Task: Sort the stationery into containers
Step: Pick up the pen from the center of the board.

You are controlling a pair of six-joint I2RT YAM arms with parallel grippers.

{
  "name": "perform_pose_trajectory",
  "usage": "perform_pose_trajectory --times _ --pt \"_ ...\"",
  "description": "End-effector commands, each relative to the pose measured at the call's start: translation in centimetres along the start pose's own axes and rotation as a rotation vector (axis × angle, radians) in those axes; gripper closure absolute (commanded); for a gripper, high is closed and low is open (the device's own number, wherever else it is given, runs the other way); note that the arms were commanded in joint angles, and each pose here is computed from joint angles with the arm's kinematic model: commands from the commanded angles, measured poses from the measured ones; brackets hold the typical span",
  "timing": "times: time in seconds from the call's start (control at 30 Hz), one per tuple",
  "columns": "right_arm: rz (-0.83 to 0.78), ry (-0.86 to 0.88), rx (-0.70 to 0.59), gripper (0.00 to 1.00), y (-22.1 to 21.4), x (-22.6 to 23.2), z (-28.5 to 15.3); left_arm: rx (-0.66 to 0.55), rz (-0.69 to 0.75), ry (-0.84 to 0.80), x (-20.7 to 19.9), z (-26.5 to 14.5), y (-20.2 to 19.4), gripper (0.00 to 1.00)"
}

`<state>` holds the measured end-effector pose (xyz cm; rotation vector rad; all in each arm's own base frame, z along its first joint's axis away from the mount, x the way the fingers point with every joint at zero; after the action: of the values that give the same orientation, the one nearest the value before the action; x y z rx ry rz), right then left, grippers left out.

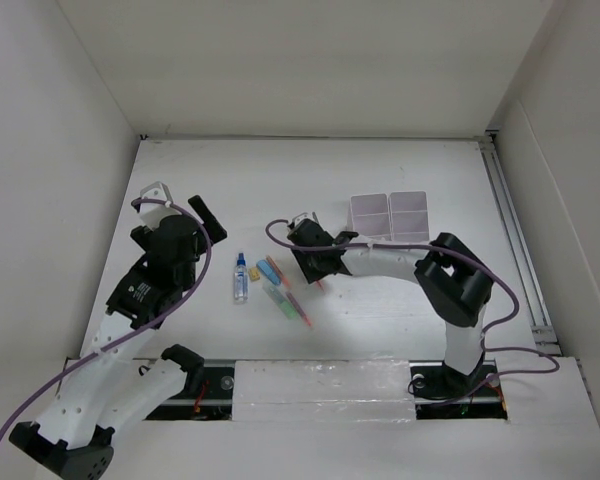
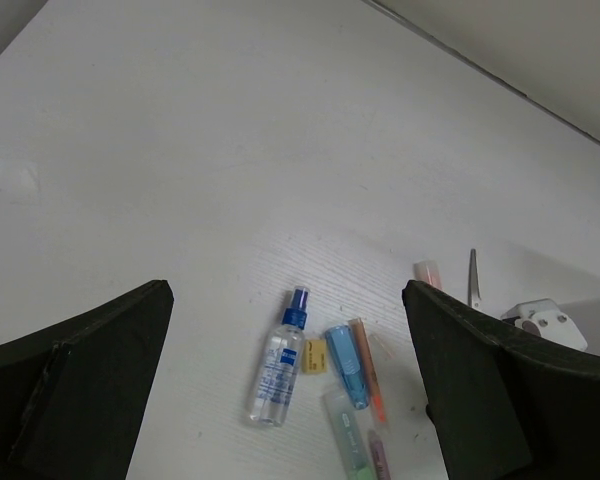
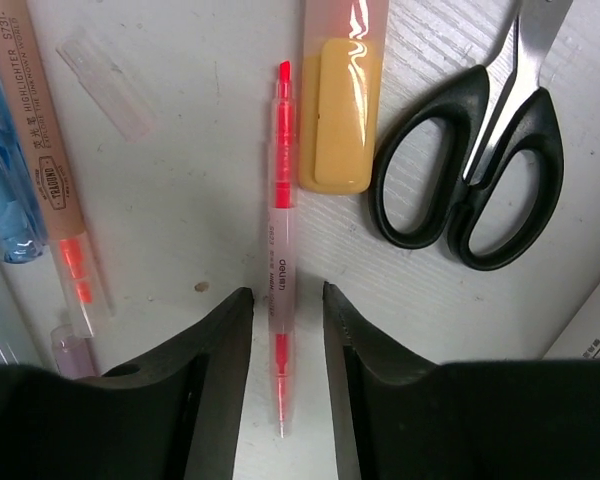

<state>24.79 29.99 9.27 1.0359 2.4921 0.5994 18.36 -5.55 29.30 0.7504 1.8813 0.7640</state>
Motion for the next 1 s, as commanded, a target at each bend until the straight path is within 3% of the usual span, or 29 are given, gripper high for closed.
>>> perform_pose_trajectory --times 0.0,0.23,0.33,0.37,0.6,0.73,0.97 --pt "-0.015 -0.020 0.006 0.61 0.4 -0.2 0.2 -0.020 -0.017 -0.021 -0.1 -0.4 0.6 0.00" --pt "-0.011 0.014 0.027 0.75 -0.1 -0.2 0.3 -0.020 -0.017 -0.021 -0.1 -0.4 0.6 0.00" --pt "-0.013 0.023 0.037 0.88 -0.4 -0.1 0.4 -0.025 -0.023 -0.027 -0.1 -0.6 0.8 0.00" --pt "-0.015 0.023 0.046 1.00 -0.6 -0.2 0.3 -0.025 -0.023 -0.027 -0.1 -0.6 0.8 0.00" --pt "0.014 0.034 0.005 1.00 -0.5 -0.4 -1.3 -0.003 -0.036 -0.044 -0.3 -0.7 0.6 0.00" --pt "0.066 0.016 -0.120 1.00 1.8 -1.4 -5.5 0.039 -0.081 -0.109 -1.1 -1.1 0.4 0.00" --pt "0.174 -0.146 -0.266 1.00 2.5 -4.3 -14.1 0.248 -0.257 -0.185 -5.3 0.6 -2.1 0.00"
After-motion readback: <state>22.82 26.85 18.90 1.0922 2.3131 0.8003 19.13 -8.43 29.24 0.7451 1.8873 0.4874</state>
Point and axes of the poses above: each gripper's point midway between its finger pads, its own z axis out along the fingers, its own x axis along the line the jaws close on, y = z × x, the point moved 8 cm from there along -z, back along the fingers, and after that the axes turned 15 degrees about -z, right-handed, at the moved point
